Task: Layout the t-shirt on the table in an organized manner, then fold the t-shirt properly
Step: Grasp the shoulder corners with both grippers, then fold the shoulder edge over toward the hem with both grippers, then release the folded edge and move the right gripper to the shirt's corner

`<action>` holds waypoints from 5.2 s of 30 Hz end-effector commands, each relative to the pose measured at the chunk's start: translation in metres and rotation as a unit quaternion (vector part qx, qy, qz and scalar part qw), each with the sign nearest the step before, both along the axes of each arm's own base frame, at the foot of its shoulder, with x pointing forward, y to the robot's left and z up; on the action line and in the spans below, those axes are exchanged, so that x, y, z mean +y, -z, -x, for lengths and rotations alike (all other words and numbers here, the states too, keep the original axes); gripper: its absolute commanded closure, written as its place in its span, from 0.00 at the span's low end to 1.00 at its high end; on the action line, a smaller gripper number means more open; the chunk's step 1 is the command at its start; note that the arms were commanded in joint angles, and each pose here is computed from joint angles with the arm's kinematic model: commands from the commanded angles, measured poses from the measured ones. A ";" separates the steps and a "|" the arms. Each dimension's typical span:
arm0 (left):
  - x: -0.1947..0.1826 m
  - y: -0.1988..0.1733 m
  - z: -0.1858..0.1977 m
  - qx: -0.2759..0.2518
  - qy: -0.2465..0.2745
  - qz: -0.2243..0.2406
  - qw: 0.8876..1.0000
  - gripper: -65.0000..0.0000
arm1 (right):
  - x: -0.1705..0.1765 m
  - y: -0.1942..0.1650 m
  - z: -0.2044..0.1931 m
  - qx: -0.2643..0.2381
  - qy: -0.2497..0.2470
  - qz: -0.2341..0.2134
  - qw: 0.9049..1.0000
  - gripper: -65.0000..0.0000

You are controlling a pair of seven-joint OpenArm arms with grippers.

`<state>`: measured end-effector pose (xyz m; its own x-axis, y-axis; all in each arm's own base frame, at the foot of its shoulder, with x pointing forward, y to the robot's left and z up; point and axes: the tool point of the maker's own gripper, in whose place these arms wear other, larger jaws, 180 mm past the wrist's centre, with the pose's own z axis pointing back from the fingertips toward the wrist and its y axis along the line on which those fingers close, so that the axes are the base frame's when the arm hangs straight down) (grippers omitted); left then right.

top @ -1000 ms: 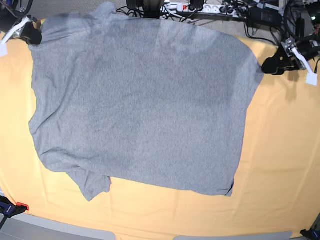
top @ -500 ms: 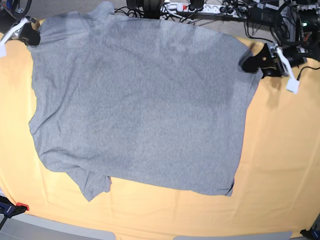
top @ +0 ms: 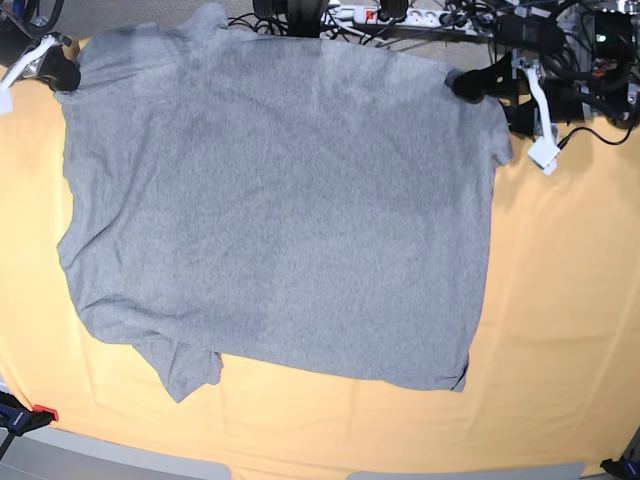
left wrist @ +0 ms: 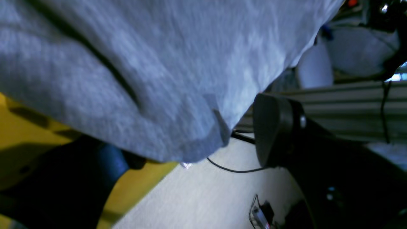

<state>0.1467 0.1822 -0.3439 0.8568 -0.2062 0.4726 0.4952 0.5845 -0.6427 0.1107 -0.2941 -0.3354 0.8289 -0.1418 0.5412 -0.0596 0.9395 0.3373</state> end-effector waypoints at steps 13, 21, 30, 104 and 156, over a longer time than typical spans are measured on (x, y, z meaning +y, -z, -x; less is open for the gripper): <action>0.000 -0.004 -0.009 -0.019 -0.013 0.002 1.000 0.72 | -0.003 -0.010 -0.006 -0.018 -0.007 0.009 1.000 1.00; 0.017 -0.020 -0.016 -0.040 -0.006 -0.022 0.999 1.00 | -0.003 -0.010 -0.006 -0.018 -0.007 0.009 1.000 1.00; 0.022 -0.060 -0.035 -0.125 0.000 -0.052 0.991 1.00 | -0.004 -0.013 -0.012 -0.026 -0.009 0.011 1.000 1.00; -0.013 -0.083 -0.150 -0.304 -0.058 -0.056 0.949 1.00 | 0.001 -0.036 -0.119 -0.147 -0.037 0.134 0.979 1.00; 0.015 -0.093 -0.161 -0.313 -0.049 -0.118 0.941 0.24 | 0.022 0.014 -0.032 -0.046 0.070 0.017 0.996 0.40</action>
<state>0.3023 0.1962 -0.2654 0.4849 -0.3067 0.8190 0.6601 0.7427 -0.1126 0.1376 -0.2698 -0.3583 0.7718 -0.2429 0.5876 0.0619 0.9485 0.3108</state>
